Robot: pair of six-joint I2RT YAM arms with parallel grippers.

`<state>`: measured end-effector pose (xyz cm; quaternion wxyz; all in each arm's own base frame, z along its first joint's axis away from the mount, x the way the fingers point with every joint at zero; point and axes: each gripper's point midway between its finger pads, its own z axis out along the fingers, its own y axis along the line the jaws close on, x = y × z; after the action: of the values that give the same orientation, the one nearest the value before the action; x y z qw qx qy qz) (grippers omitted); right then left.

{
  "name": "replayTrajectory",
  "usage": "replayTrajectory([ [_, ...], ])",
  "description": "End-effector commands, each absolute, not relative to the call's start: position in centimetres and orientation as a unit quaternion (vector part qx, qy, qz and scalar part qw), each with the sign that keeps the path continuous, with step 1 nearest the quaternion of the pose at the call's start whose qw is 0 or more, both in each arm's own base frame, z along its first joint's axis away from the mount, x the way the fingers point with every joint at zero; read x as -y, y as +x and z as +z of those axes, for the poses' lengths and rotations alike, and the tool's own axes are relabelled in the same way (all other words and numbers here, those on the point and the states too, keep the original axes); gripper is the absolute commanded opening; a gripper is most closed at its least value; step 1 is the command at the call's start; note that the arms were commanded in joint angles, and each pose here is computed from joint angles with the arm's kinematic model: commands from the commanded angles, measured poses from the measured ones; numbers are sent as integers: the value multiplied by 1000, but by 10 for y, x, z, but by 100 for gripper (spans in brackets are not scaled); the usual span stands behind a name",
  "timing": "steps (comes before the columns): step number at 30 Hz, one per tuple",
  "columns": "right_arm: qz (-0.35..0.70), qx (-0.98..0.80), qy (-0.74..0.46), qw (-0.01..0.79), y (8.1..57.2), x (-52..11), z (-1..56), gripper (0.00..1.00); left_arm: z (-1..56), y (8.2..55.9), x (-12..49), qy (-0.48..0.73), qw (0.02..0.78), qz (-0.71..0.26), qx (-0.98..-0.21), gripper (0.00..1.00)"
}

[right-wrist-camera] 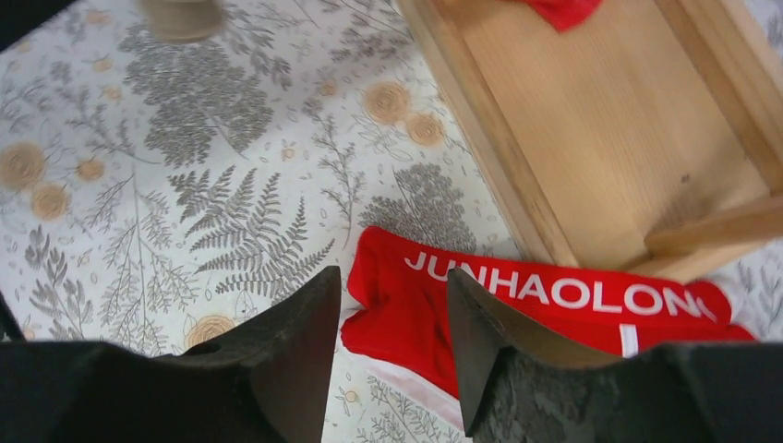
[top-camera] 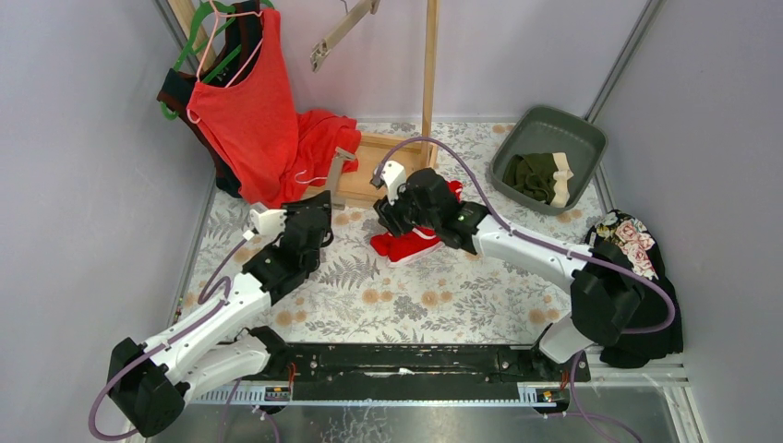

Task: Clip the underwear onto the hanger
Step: Flatten out the underwear at the center of the board.

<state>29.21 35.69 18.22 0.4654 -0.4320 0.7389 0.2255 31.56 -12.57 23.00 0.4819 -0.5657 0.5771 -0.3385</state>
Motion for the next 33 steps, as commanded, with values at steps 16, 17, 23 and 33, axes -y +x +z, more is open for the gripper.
replayTrajectory([
  [16,229,-889,-268,291,230,-343,80,51,226,318,115,-571,492,-328,-570,0],
  [17,227,-889,-267,294,230,-346,77,51,226,317,115,-570,492,-328,-570,0],
  [23,206,-898,-247,301,241,-353,58,58,231,313,105,-573,502,-321,-563,0],
  [33,171,-900,-216,339,269,-359,48,64,241,308,92,-573,516,-320,-551,0],
])
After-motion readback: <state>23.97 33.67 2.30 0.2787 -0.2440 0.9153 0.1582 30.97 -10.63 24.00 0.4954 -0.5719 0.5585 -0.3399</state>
